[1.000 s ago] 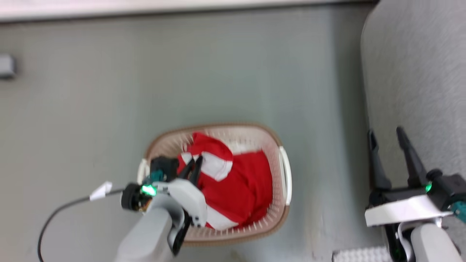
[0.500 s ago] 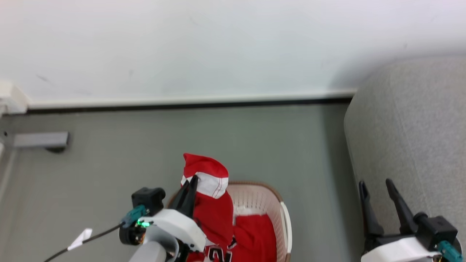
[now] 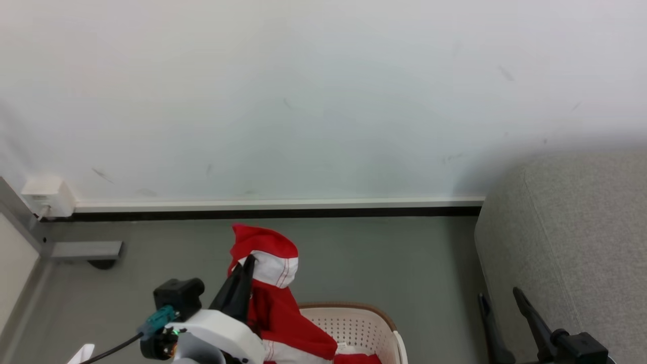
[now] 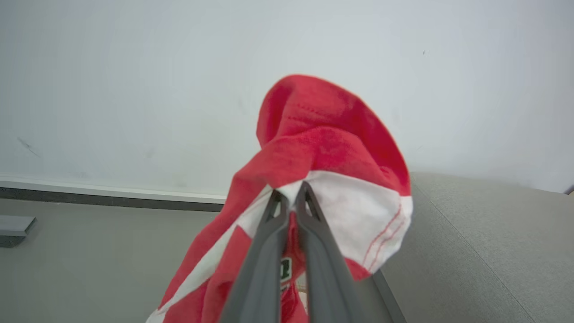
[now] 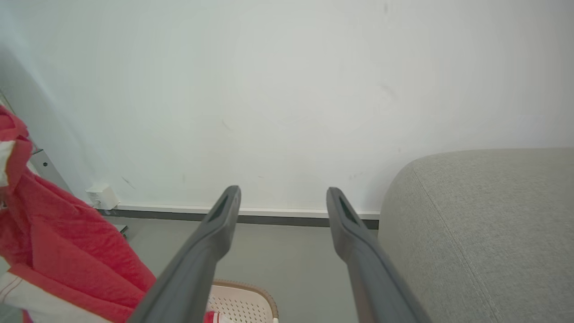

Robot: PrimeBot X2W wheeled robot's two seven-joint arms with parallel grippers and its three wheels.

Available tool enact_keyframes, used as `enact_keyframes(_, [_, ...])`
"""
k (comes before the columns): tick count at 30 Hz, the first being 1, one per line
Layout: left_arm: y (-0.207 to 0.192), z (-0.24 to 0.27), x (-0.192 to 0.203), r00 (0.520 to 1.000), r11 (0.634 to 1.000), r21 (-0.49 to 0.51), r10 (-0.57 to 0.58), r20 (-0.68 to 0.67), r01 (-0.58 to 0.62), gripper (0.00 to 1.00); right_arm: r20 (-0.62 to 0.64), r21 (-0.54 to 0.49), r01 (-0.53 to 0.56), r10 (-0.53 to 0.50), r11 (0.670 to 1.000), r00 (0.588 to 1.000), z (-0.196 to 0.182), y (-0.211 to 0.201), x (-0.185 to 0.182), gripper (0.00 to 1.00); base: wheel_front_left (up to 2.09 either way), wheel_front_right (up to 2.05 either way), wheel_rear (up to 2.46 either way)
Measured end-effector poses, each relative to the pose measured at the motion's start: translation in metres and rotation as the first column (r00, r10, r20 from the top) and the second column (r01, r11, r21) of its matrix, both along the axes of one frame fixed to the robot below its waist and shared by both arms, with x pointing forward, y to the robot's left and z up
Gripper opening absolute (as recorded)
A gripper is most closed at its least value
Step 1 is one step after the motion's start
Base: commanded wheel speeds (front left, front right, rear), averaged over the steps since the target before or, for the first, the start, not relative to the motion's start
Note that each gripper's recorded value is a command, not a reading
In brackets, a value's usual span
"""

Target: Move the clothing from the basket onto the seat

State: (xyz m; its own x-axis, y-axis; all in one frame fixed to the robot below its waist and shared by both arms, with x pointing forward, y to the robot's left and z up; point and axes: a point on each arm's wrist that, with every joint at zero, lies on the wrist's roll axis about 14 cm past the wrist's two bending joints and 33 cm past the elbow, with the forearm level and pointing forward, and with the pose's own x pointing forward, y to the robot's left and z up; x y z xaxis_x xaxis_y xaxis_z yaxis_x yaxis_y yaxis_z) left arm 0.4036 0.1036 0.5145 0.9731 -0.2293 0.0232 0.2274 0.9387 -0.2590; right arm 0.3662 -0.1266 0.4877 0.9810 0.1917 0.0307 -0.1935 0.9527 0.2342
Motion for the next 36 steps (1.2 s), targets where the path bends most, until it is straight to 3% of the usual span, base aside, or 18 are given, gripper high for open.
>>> enact_keyframes(11, [0.012, 0.026, -0.012, 0.999, 1.000, 0.009, 0.013, 0.048, -0.013, 0.00, 0.028, -0.018, -0.074, 0.075, 0.997, 0.997, 0.008, 0.020, -0.010, 1.00, 0.00, 0.00, 0.00])
enact_keyframes(19, [-0.004, 0.047, -0.015, 0.995, 0.999, -0.001, -0.046, 0.085, 0.046, 0.00, 0.061, -0.038, -0.200, 0.202, 0.979, 0.977, 0.019, 0.054, -0.011, 1.00, 0.00, 0.00, 0.00])
enact_keyframes(27, [-0.033, 0.071, -0.020, 0.982, 0.989, -0.009, -0.147, 0.122, 0.149, 0.00, 0.058, -0.081, -0.422, 0.427, 0.903, 0.903, 0.027, 0.102, -0.021, 1.00, 0.00, 0.00, 0.00])
enact_keyframes(36, [-0.074, 0.091, -0.037, 0.942, 0.953, 0.006, -0.301, 0.148, 0.303, 0.00, 0.074, -0.155, -0.540, 0.555, 0.827, 0.829, 0.042, 0.124, -0.022, 1.00, 0.00, 0.00, 0.00])
